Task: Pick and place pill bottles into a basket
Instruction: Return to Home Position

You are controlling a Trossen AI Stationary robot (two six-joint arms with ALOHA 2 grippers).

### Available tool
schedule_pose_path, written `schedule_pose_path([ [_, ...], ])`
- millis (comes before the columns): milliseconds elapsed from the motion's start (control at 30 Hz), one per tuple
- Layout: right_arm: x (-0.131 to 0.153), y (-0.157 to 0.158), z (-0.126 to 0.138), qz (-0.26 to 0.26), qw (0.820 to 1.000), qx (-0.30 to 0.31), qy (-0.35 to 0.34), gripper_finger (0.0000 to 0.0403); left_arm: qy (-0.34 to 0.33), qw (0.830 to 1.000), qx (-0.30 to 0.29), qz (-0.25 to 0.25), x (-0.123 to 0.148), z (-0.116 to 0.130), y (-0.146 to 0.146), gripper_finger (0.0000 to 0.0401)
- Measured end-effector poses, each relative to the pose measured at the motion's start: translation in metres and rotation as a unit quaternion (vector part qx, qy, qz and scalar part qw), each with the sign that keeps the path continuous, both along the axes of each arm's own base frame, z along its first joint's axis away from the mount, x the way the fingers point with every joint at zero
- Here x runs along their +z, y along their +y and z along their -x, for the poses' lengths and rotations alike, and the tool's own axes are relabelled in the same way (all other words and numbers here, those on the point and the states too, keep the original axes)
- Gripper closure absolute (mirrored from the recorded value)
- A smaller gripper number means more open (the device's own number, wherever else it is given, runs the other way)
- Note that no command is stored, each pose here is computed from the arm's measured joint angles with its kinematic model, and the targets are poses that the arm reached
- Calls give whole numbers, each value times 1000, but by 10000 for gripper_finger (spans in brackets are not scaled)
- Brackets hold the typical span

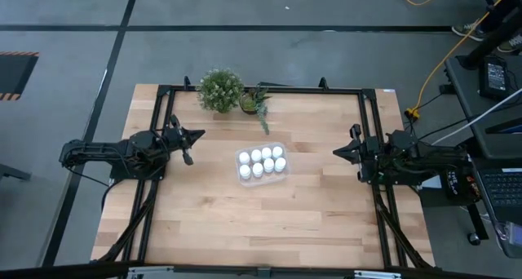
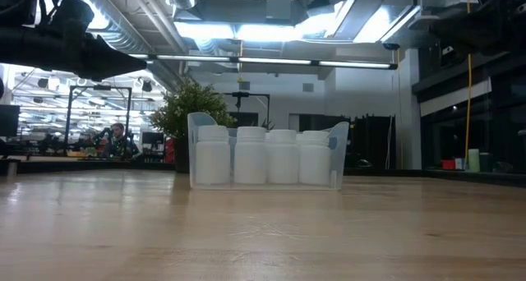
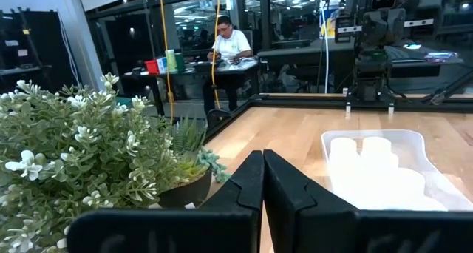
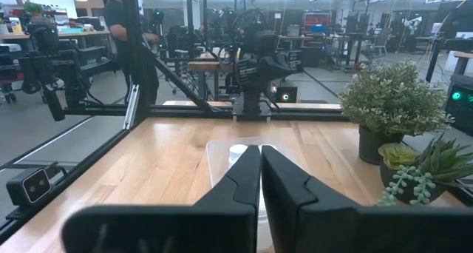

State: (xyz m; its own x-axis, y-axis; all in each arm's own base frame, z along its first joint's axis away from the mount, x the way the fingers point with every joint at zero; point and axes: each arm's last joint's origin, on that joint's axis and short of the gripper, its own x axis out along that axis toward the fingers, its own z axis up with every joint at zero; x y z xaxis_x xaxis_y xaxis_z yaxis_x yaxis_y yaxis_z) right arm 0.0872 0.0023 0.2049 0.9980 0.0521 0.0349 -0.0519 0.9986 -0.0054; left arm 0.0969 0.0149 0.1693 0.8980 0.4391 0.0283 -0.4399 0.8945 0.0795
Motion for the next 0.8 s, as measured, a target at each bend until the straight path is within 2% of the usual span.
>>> schedule_pose_path([
  [600, 0, 0, 0, 0, 1000, 0, 0, 383, 0, 1000, -1, 0, 0, 0, 0, 394],
  [800, 0, 4, 2, 3, 1000, 23, -4, 383, 0, 1000, -1, 0, 0, 0, 0, 392],
])
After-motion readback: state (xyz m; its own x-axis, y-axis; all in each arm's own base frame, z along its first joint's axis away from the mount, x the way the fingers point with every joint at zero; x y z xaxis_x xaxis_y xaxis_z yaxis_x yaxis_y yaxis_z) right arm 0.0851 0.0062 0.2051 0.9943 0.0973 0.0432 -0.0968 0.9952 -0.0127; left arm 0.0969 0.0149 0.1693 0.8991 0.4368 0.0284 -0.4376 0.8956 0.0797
